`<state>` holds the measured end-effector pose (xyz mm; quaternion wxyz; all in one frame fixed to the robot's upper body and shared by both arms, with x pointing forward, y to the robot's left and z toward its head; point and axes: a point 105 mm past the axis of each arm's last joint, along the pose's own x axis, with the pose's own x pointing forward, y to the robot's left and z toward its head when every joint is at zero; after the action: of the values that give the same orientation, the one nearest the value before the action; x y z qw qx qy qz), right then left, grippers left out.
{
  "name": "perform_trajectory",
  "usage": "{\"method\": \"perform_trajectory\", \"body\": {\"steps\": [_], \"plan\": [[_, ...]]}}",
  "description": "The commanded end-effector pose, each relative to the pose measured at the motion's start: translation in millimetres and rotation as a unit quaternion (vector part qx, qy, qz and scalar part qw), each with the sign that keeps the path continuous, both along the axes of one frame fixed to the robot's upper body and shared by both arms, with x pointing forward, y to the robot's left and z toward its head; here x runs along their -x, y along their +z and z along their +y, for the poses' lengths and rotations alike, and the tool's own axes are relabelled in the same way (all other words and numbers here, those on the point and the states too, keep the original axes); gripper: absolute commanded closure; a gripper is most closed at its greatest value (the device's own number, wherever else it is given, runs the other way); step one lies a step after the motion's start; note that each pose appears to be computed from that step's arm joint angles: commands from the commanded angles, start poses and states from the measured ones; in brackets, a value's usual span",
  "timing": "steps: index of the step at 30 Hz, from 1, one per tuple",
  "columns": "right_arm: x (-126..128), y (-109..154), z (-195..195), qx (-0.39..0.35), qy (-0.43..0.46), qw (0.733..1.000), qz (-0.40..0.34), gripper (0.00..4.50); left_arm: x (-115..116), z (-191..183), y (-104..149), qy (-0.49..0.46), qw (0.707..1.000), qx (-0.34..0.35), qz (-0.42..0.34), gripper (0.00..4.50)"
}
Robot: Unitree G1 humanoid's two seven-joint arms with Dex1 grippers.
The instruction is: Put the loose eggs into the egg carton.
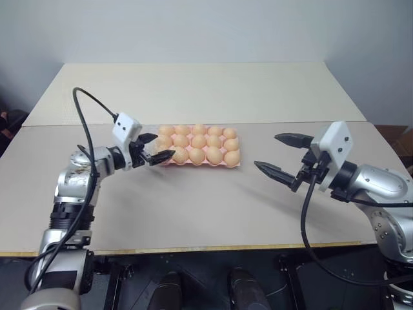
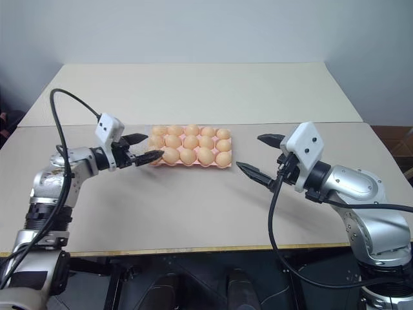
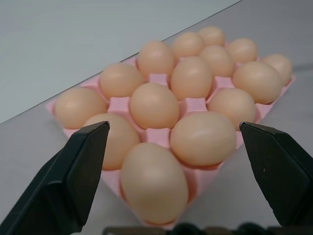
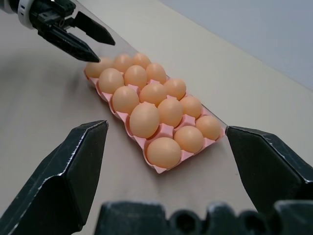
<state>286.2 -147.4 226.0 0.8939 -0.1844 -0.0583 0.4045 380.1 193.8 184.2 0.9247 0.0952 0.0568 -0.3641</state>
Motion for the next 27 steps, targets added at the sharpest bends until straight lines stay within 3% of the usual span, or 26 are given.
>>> {"method": "perform_trajectory", "body": {"steps": [1, 9, 14, 27], "plan": [[6.2, 10.1, 1.6, -0.005, 0.004, 1.0, -0.02, 0.0, 14.1, 19.0, 35.9, 0.015, 0.997, -0.002, -0.076, 0.05], [11.1, 3.1, -18.3, 0.033, 0.028, 0.999, 0.001, 0.0, 82.4, 67.4, 45.2, -0.018, 0.997, -0.032, -0.061, 0.05], [11.2, -1.0, -32.8, 0.045, 0.033, 0.998, 0.018, 0.0, 124.4, 72.4, 44.7, -0.075, 0.997, -0.011, -0.013, 0.05], [10.7, 2.1, -37.1, 0.057, 0.045, 0.997, 0.023, 0.0, 138.2, 61.5, 38.1, -0.064, 0.998, 0.009, 0.013, 0.05]]}}
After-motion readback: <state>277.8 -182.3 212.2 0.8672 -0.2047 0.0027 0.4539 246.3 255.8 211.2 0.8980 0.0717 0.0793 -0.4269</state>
